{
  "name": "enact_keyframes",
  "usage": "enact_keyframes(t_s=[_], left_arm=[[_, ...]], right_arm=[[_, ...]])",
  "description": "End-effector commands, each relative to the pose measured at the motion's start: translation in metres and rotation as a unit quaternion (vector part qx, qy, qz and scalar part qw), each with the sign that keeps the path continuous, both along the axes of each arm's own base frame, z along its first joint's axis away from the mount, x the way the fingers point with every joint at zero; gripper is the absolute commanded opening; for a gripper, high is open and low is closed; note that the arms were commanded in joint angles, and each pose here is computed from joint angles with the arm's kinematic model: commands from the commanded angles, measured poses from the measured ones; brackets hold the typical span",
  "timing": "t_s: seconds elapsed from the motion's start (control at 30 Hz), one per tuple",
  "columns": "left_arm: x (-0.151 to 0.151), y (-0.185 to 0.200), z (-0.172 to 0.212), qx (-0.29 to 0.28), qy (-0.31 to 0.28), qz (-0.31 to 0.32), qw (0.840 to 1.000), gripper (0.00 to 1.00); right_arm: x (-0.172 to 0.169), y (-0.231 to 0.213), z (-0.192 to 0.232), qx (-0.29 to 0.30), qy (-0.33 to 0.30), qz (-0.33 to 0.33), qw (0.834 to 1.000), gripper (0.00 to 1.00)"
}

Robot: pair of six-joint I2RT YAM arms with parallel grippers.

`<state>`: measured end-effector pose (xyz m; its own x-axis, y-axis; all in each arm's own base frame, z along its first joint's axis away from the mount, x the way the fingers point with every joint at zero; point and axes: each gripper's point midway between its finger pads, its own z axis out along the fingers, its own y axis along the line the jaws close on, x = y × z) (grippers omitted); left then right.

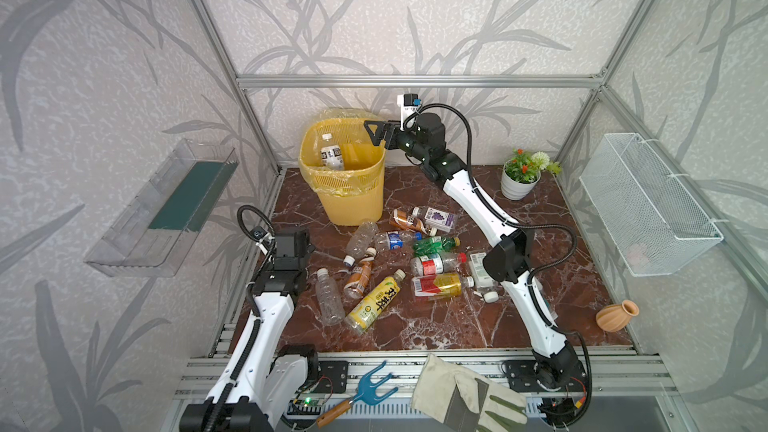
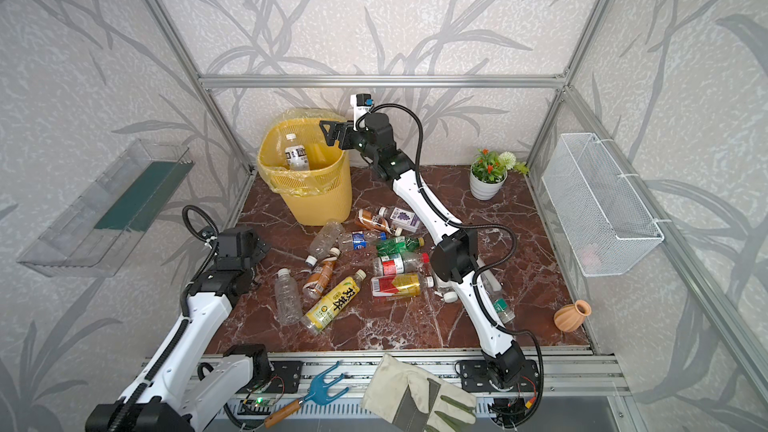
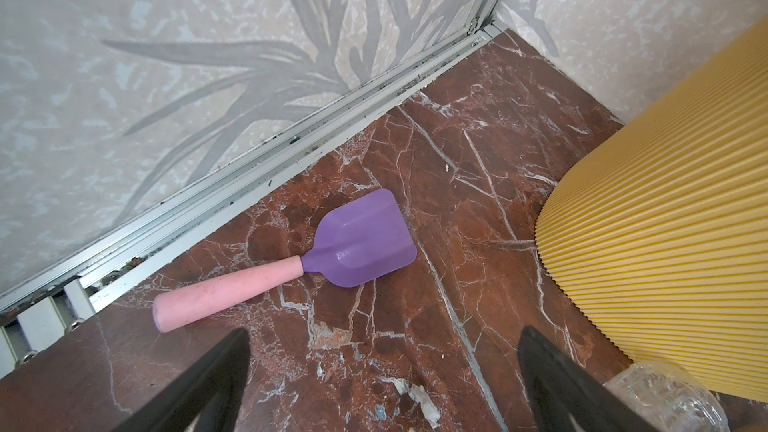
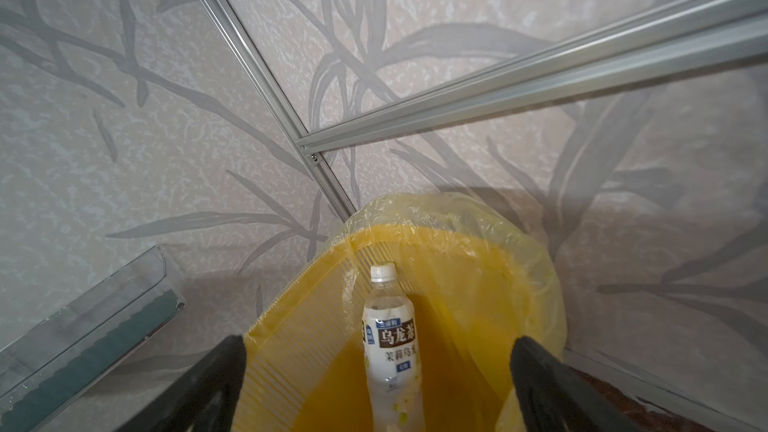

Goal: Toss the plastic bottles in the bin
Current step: 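Withdraw the right gripper while the left gripper reaches toward a clear water bottle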

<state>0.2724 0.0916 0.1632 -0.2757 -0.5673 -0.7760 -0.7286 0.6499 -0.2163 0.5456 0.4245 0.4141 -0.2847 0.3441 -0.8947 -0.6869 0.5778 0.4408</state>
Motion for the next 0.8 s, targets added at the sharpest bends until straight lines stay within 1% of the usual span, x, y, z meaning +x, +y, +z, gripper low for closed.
enact_keyframes(t_s=[0.0, 0.1, 0.2, 0.3, 0.33, 0.37, 0.47, 0.57, 0.67, 0.77], left_arm=[[-0.010, 0.001, -0.006, -0.009, 0.013, 0.012, 1.000, 0.99], [-0.016, 0.003, 0.000, -0.005, 0.020, 0.017, 1.000, 0.99], [-0.023, 0.003, 0.005, -0.006, 0.027, 0.018, 0.999, 0.99], [-0.031, -0.004, 0.002, -0.029, 0.024, 0.011, 0.999, 0.99], [-0.032, -0.007, 0.001, -0.038, 0.022, 0.007, 0.999, 0.99], [-0.035, -0.010, -0.001, -0.048, 0.019, 0.006, 0.999, 0.99], [-0.042, -0.020, -0.008, -0.075, 0.022, 0.005, 0.997, 0.99], [-0.044, -0.036, -0.015, -0.099, 0.034, -0.011, 0.994, 0.99], [-0.048, -0.055, -0.021, -0.091, 0.057, -0.027, 0.994, 0.99], [-0.060, -0.068, -0.030, -0.082, 0.089, -0.035, 0.992, 0.99]], right_arm=[[-0.067, -0.031, 0.126, 0.015, -0.125, 0.018, 0.992, 0.99], [-0.088, -0.036, 0.136, -0.006, -0.129, 0.039, 0.991, 0.99], [-0.105, -0.045, 0.131, -0.038, -0.135, 0.042, 0.989, 0.99], [-0.124, -0.080, 0.123, -0.026, -0.174, -0.016, 0.984, 0.99], [-0.127, -0.091, 0.116, -0.031, -0.176, -0.033, 0.983, 0.99], [-0.138, -0.105, 0.116, -0.039, -0.177, -0.043, 0.982, 0.99], [-0.159, -0.129, 0.089, -0.078, -0.170, -0.060, 0.981, 0.99], [-0.175, -0.154, 0.058, -0.113, -0.158, -0.084, 0.977, 0.99], [-0.185, -0.178, 0.021, -0.140, -0.131, -0.103, 0.976, 0.99], [-0.194, -0.202, -0.014, -0.153, -0.099, -0.119, 0.976, 0.99]])
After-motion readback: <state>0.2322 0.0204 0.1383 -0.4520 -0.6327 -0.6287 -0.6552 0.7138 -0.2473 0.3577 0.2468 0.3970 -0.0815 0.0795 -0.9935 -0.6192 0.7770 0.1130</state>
